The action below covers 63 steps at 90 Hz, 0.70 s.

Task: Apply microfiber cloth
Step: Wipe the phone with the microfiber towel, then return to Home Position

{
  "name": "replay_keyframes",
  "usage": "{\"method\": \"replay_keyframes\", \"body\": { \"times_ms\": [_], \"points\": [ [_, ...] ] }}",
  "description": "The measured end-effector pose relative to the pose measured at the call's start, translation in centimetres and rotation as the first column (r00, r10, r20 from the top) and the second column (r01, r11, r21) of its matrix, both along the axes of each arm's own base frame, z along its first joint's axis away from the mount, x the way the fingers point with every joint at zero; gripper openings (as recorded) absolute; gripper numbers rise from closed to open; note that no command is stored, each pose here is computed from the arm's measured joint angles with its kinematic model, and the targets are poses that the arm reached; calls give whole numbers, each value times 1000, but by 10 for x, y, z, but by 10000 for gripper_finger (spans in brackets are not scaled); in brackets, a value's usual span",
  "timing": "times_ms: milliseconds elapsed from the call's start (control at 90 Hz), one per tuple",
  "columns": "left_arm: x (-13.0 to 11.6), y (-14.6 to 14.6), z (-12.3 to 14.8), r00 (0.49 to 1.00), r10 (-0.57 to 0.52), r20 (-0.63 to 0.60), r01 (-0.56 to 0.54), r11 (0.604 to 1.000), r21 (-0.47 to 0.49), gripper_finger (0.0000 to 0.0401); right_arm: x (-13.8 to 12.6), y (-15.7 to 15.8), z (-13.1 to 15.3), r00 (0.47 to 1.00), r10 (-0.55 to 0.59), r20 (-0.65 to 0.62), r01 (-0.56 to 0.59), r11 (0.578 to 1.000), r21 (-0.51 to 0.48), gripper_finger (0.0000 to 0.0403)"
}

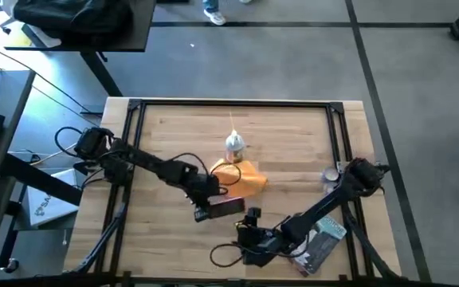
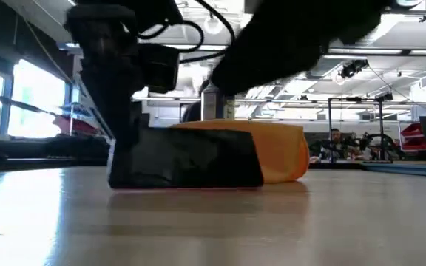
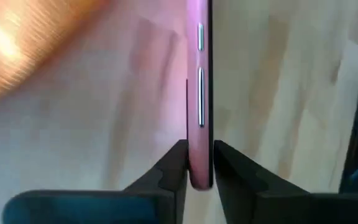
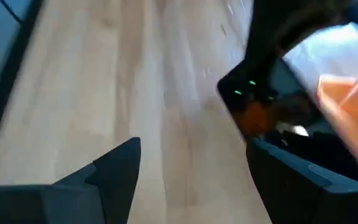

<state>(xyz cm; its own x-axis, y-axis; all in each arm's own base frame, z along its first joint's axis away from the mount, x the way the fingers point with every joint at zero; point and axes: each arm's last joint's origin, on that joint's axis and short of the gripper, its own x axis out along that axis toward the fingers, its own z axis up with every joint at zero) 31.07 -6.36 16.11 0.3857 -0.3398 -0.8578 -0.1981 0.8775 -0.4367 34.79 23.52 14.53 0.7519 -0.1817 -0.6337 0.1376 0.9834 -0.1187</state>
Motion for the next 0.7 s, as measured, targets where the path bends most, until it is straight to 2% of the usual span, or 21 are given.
{"method": "replay_keyframes", "body": {
  "times_ms": [144, 244, 333, 489, 589, 700],
  "points": [
    [1, 5, 0, 1000, -27, 17, 26, 999, 19, 86, 0, -2, -21, 998, -56, -14, 55, 996, -65, 261],
    [0, 8, 1, 999, -42, 14, 41, 999, 30, 95, 2, -8, -23, 997, -78, -12, 76, 993, -91, 261],
    [-5, 10, 7, 1000, -28, -7, 28, 999, 33, 98, 3, -11, -19, 997, -52, -59, 45, 992, -120, 261],
    [-24, 5, 40, 998, -16, 59, 9, 993, 122, 95, 4, -14, 23, 995, 10, -95, -27, 984, -179, 261],
    [-42, -5, 71, 982, -30, 186, -11, 976, 216, 92, -4, -20, 49, 993, 51, -107, -76, 965, -251, 261],
    [-69, -18, 98, 933, -42, 358, -75, 948, 308, 92, -14, -32, 79, 993, 57, -102, -88, 941, -327, 261]
  ]
}}
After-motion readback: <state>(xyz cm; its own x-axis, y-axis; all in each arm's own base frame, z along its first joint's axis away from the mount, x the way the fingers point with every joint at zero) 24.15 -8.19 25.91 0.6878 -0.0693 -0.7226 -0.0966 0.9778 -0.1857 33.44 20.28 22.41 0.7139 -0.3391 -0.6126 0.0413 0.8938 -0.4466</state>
